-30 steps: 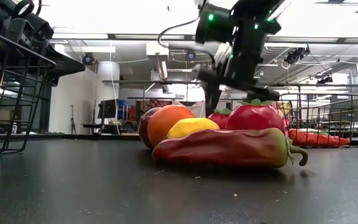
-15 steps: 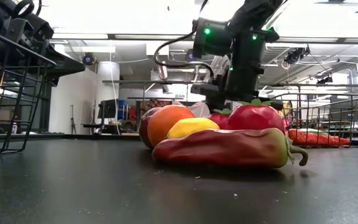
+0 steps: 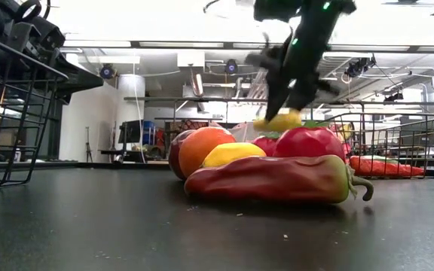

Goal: Sort produce into baskets
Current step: Put the corn into the right wire basket

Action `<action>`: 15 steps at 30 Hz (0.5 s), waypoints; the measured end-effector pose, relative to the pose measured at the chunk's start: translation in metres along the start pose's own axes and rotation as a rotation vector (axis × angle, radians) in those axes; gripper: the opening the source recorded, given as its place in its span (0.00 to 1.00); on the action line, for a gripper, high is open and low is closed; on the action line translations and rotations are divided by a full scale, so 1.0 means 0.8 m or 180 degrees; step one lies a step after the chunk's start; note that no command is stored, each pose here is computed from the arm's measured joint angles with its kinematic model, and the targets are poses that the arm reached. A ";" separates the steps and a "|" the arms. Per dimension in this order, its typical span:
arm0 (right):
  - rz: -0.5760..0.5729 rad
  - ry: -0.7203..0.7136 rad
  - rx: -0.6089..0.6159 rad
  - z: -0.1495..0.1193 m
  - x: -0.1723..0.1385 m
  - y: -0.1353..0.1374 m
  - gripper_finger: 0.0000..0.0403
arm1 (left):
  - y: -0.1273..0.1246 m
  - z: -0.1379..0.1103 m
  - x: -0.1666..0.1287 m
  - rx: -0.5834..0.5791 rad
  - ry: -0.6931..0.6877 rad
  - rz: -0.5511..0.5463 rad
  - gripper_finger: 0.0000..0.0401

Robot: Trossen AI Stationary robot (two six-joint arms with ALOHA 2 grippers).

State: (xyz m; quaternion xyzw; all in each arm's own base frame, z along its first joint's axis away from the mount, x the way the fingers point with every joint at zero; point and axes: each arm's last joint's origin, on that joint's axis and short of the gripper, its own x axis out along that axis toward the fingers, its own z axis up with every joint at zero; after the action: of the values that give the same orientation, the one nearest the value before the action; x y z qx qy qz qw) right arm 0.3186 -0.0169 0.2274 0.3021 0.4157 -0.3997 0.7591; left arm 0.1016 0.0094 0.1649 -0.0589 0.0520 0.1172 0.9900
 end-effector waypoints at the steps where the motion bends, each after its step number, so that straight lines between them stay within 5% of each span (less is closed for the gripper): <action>1: -0.0049 -0.0096 0.0010 0.004 -0.013 -0.008 0.31 | 0.000 0.000 0.000 0.0000 -0.0001 0.0000 0.00; 8: -0.0819 -0.0567 0.0213 0.012 -0.093 -0.082 0.31 | 0.000 0.000 0.000 0.0000 0.0000 0.0002 0.00; 15: -0.1604 -0.0627 0.0608 0.017 -0.118 -0.144 0.31 | 0.000 0.000 0.000 0.0000 0.0000 0.0000 0.00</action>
State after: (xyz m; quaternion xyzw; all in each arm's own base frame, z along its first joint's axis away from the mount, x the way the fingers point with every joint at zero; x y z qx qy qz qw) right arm 0.1933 -0.0517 0.3017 0.2191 0.3623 -0.6405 0.6407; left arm 0.1016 0.0094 0.1648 -0.0589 0.0521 0.1172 0.9900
